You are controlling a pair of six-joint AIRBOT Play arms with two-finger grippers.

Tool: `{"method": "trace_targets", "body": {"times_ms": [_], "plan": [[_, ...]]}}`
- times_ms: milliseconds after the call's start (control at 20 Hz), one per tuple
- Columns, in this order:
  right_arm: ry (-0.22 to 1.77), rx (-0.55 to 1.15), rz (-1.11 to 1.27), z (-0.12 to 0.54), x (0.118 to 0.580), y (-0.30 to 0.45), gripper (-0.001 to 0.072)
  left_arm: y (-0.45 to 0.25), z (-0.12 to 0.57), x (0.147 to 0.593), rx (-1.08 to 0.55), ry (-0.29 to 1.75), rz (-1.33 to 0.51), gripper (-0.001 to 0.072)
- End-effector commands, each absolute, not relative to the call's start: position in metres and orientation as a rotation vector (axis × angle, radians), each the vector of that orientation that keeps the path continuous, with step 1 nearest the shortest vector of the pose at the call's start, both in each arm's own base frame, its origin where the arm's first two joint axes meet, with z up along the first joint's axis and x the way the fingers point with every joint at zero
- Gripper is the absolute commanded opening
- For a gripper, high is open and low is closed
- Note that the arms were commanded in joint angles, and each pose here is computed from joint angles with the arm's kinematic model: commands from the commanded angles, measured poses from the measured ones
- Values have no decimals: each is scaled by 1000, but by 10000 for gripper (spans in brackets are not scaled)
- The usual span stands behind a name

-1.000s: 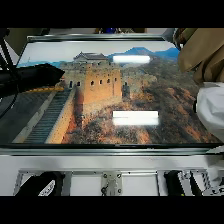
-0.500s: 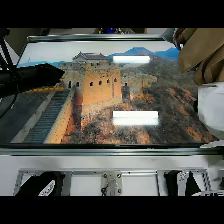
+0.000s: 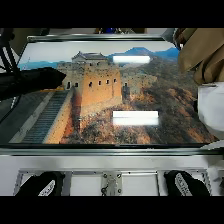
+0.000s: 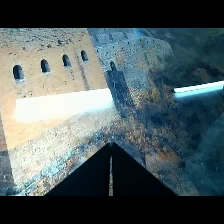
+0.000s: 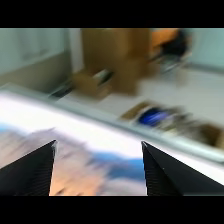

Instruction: Fold the clothes and pants, and hang the long-sleeved shirts on hangers.

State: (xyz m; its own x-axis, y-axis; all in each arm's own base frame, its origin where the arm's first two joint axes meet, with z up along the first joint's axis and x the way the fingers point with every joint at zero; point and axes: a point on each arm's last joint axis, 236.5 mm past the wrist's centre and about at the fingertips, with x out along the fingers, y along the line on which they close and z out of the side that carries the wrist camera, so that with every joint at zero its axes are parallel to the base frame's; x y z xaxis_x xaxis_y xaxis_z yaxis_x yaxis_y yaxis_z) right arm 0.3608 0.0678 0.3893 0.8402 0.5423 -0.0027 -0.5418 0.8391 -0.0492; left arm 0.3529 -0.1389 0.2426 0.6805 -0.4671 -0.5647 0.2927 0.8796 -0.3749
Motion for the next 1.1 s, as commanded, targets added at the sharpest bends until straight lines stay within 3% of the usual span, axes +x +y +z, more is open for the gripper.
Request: {"method": "trace_targets", "body": {"times_ms": [0,200,400,450,550,1050], "plan": [[295,-123,896,289,350,181,580,-141,222,351,-270,753,-431,25],[423,-171,1082,234,336,249,580,-161,204,340,-249,801,-477,25],[472,-164,1125,215,337,265,576,-178,204,332,-229,808,-525,25],[476,-163,1125,213,338,265,510,-180,204,331,-226,809,-531,25],[478,-164,1127,213,337,265,4,-183,204,329,-223,810,-539,25],[478,-164,1127,213,337,265,18,-183,204,329,-224,810,-539,25]]}}
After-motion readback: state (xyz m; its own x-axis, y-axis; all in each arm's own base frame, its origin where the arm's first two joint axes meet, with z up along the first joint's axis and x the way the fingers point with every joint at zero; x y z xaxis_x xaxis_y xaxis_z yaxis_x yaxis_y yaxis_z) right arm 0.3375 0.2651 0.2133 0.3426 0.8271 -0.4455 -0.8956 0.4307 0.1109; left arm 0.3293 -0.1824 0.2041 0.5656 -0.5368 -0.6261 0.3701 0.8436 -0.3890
